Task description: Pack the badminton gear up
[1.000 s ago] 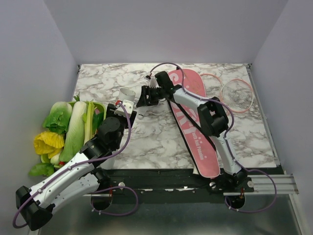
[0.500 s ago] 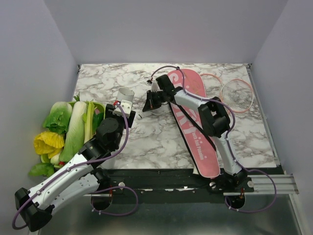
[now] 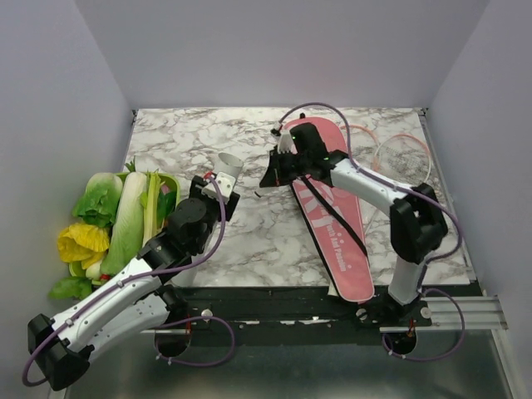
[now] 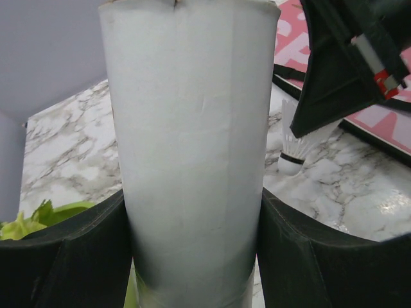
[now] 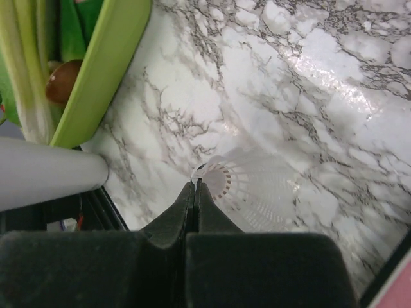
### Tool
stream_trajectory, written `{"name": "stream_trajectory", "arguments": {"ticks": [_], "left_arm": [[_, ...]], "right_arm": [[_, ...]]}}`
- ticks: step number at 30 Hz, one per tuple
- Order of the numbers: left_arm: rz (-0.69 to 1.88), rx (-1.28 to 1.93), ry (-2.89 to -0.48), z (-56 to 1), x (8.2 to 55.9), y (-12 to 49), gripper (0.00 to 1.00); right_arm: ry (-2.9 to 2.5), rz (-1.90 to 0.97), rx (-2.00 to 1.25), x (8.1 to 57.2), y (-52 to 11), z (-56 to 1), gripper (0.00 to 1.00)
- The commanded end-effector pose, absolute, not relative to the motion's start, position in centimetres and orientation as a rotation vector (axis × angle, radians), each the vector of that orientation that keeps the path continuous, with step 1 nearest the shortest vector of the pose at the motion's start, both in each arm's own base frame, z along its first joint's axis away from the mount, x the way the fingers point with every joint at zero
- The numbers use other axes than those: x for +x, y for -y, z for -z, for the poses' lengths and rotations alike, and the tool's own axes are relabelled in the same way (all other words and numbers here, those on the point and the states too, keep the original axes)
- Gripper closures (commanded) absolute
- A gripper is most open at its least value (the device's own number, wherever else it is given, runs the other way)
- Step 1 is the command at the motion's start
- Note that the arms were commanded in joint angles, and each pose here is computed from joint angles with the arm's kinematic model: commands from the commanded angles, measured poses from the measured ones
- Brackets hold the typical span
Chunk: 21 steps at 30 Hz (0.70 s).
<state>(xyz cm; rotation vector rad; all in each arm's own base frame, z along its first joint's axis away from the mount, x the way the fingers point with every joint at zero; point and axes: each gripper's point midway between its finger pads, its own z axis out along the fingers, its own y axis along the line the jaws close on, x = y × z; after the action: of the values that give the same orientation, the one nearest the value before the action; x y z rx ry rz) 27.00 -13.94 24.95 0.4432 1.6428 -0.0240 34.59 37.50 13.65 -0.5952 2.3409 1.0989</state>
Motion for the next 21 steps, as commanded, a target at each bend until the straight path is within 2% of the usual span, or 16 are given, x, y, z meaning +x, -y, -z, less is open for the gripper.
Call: {"name": "stream_trajectory", "arguments": {"ticks": [1, 6, 7, 14, 21], "left_arm": [[0.210, 0.582, -1.599, -25.3, 26.0, 17.7, 1.00], [0.362, 0.740, -1.583, -24.4, 24.5, 21.0, 1.00], [0.404, 0.784, -1.575, -24.3, 23.9, 21.7, 1.00], [0.604, 0.988, -1.484, -23.7, 19.9, 25.3, 1.00], [0.687, 1.080, -1.440, -23.6, 17.7, 26.5, 1.00]], "right_arm": [[-2.163, -0.964, -0.617, 33.8, -34.6, -19.5, 0.99], [-2.071, -0.908, -0.626, 30.8, -31.3, -24.3, 0.99], [-2.006, -0.913, -0.631, 29.9, -30.6, -26.7, 0.99], [-1.906, -0.906, -0.671, 25.1, -27.4, -31.5, 0.99], [-1.838, -0.974, -0.749, 21.3, -26.7, -34.4, 0.99]]}}
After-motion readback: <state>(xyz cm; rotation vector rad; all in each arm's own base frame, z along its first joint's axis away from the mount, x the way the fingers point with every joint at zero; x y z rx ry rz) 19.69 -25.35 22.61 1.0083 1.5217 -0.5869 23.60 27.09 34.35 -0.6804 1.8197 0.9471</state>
